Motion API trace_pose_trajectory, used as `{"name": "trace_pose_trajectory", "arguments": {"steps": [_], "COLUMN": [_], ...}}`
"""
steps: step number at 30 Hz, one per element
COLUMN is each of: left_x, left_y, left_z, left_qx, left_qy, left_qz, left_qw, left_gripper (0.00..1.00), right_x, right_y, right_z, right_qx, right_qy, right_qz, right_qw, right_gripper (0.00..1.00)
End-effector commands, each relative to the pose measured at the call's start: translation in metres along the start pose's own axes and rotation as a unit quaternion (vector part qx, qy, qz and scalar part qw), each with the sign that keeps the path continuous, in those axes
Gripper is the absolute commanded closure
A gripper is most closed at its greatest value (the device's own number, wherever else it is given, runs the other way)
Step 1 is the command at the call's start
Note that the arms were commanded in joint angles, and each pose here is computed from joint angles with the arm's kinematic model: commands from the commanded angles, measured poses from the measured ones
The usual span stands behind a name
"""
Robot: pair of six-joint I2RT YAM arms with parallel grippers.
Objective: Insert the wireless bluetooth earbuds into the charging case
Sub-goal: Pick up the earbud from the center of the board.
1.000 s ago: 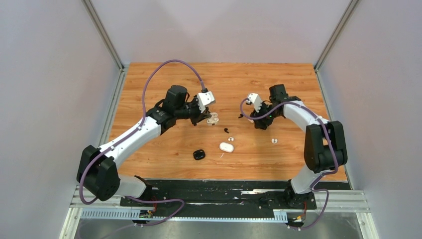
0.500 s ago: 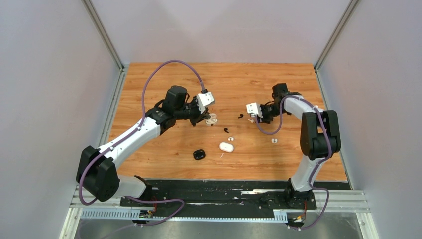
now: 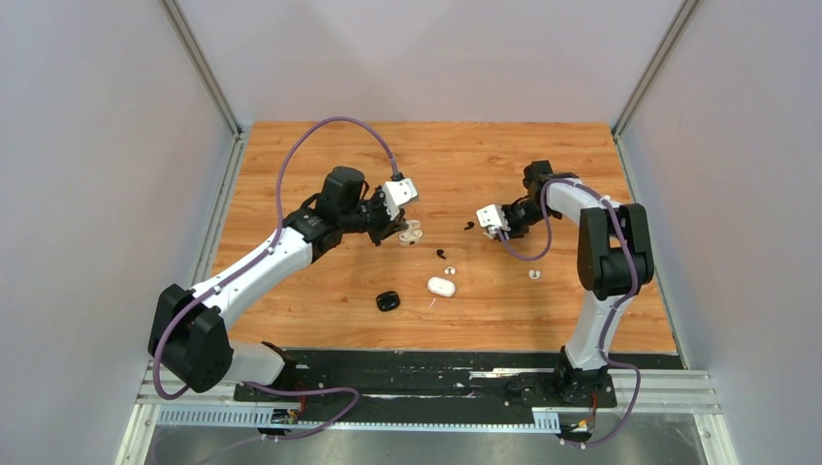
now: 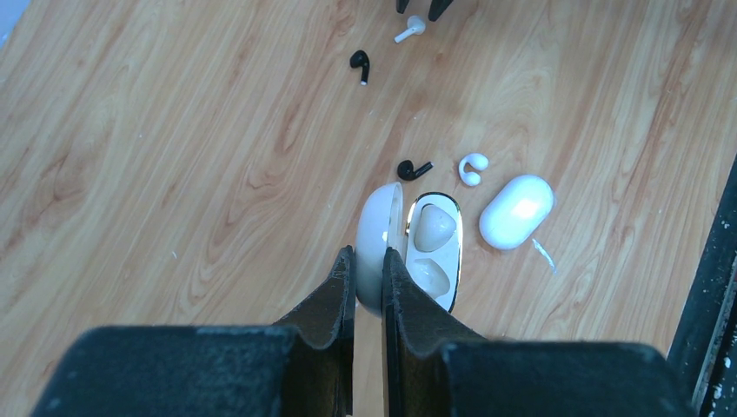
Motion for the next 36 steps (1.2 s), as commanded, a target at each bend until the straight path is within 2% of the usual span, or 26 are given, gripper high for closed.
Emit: {"name": "trace_pose_trajectory", "arguments": {"steps": [1, 6, 14, 19, 21, 26, 28, 31, 34, 36], "left_x": [0.000, 0.000, 0.002, 0.002, 0.002, 0.003, 0.005, 0.011, 0.018, 0.022], "left_y": [0.010, 0.010, 0.009, 0.009, 0.009, 0.009, 0.008, 0.005, 0.001, -0.004], "left_z": [0.017, 0.016, 0.015, 0.014, 0.014, 0.013, 0.013, 0.013, 0.014, 0.017], "left_qx": [-0.029, -0.027, -0.026, -0.027, -0.027, -0.027, -0.027, -0.029, -0.030, -0.032], "left_qy": [-0.014, -0.013, -0.013, -0.011, -0.010, -0.011, -0.012, -0.014, -0.027, -0.040], "left_qz": [0.009, 0.011, 0.015, 0.016, 0.016, 0.019, 0.025, 0.038, 0.047, 0.051], "left_qw": [0.999, 0.999, 0.999, 0.999, 0.999, 0.999, 0.999, 0.999, 0.998, 0.997], "left_gripper": [1.00, 1.00, 1.00, 1.00, 1.00, 1.00, 1.00, 1.00, 1.00, 1.00], "right_x": [-0.005, -0.002, 0.011, 0.024, 0.024, 0.000, -0.011, -0.029, -0.047, -0.059], "right_y": [-0.006, -0.012, -0.018, -0.020, -0.020, -0.008, 0.004, 0.026, 0.049, 0.065], "right_z": [0.005, 0.002, -0.003, -0.002, 0.003, 0.036, 0.057, 0.088, 0.123, 0.150], "right_qx": [-0.015, -0.013, -0.009, -0.010, -0.015, -0.054, -0.078, -0.108, -0.147, -0.184], "right_qy": [0.017, 0.016, -0.009, -0.058, -0.081, -0.194, -0.264, -0.377, -0.488, -0.557], "right_qz": [0.012, 0.028, 0.086, 0.128, 0.131, 0.101, 0.090, 0.074, 0.071, 0.086], "right_qw": [1.000, 0.999, 0.996, 0.990, 0.988, 0.974, 0.957, 0.917, 0.858, 0.805], "right_gripper": [0.66, 0.67, 0.75, 0.79, 0.85, 0.96, 1.00, 1.00, 1.00, 1.00]}}
Point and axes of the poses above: each gripper's point midway between its finger pads, its own y axis back along the fingers, its own x axis along the line the jaws close on, z = x × y, the point moved 1 cm from there along y, back along the fingers, and after that the axes turned 12 degrees about y, right-handed, at the moved point
